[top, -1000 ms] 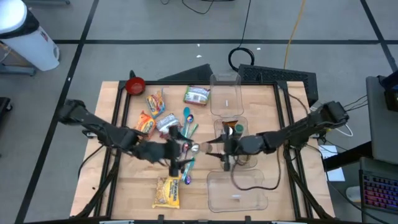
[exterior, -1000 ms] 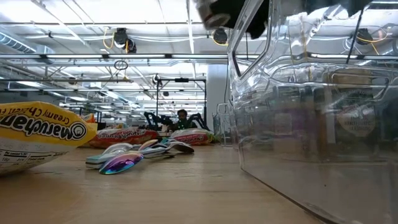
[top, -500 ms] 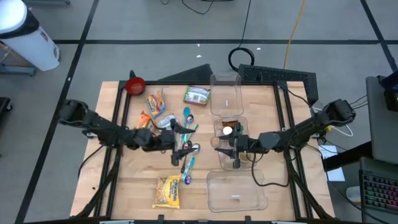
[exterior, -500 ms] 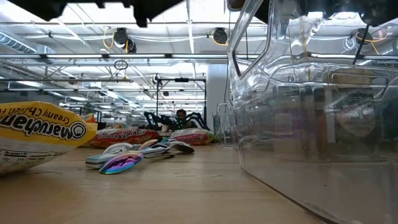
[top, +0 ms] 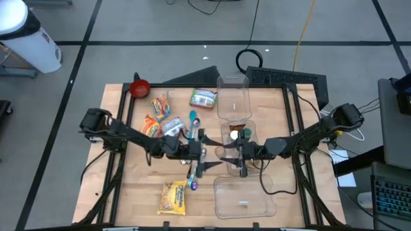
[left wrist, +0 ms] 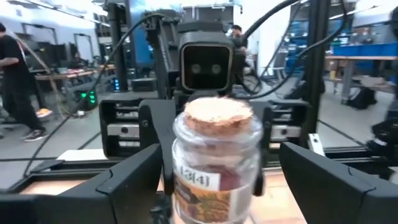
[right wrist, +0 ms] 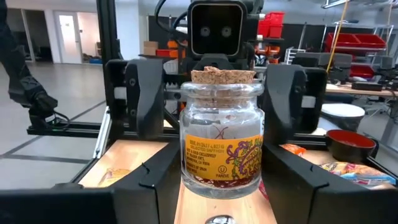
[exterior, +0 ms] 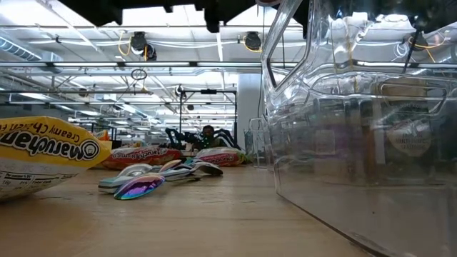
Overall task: Pick & Place Food Item
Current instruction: Put the yellow seasoning bottle into the middle transparent bin
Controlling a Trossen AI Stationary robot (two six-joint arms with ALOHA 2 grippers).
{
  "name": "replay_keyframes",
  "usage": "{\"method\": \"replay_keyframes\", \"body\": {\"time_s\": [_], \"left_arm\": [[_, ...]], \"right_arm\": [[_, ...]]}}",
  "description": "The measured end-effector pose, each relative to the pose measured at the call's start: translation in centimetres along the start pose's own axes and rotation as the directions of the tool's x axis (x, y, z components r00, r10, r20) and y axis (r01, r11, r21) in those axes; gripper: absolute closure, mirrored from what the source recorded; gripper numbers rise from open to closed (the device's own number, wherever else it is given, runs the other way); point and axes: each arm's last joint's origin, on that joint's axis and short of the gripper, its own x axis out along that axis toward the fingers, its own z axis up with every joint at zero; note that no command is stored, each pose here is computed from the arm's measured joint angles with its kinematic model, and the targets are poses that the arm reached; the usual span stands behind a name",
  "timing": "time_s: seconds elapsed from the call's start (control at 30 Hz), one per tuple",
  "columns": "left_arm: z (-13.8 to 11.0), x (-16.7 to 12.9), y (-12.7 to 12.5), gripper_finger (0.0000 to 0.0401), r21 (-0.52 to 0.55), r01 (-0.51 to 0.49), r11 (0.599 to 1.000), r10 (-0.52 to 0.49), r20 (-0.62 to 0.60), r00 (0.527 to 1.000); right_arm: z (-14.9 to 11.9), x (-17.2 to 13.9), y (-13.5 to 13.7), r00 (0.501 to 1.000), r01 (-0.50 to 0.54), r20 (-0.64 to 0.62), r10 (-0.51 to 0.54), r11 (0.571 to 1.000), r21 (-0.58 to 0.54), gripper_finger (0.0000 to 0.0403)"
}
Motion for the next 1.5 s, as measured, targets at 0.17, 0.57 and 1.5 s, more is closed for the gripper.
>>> {"method": "replay_keyframes", "body": {"time_s": [0.17,0.57,1.5], "left_arm": [[-0.2,0.6,-0.1,0.0104,0.036,0.001,0.999,-0.001,-0.009,1.0],[-0.2,0.4,-0.3,0.0204,0.028,-0.003,1.0,0.004,-0.05,0.999],[-0.4,-0.6,0.0,0.0204,0.002,-0.071,0.997,0.07,-0.249,0.966]], "right_arm": [[0.0,0.0,0.0,1.0,-0.002,0.0,0.002,1.0,-0.011,0.023],[-0.2,-0.1,0.0,1.0,-0.005,-0.021,0.004,1.0,-0.019,0.023],[6.2,2.5,-0.6,0.904,0.021,-0.424,-0.045,0.998,-0.062,0.0084]]}}
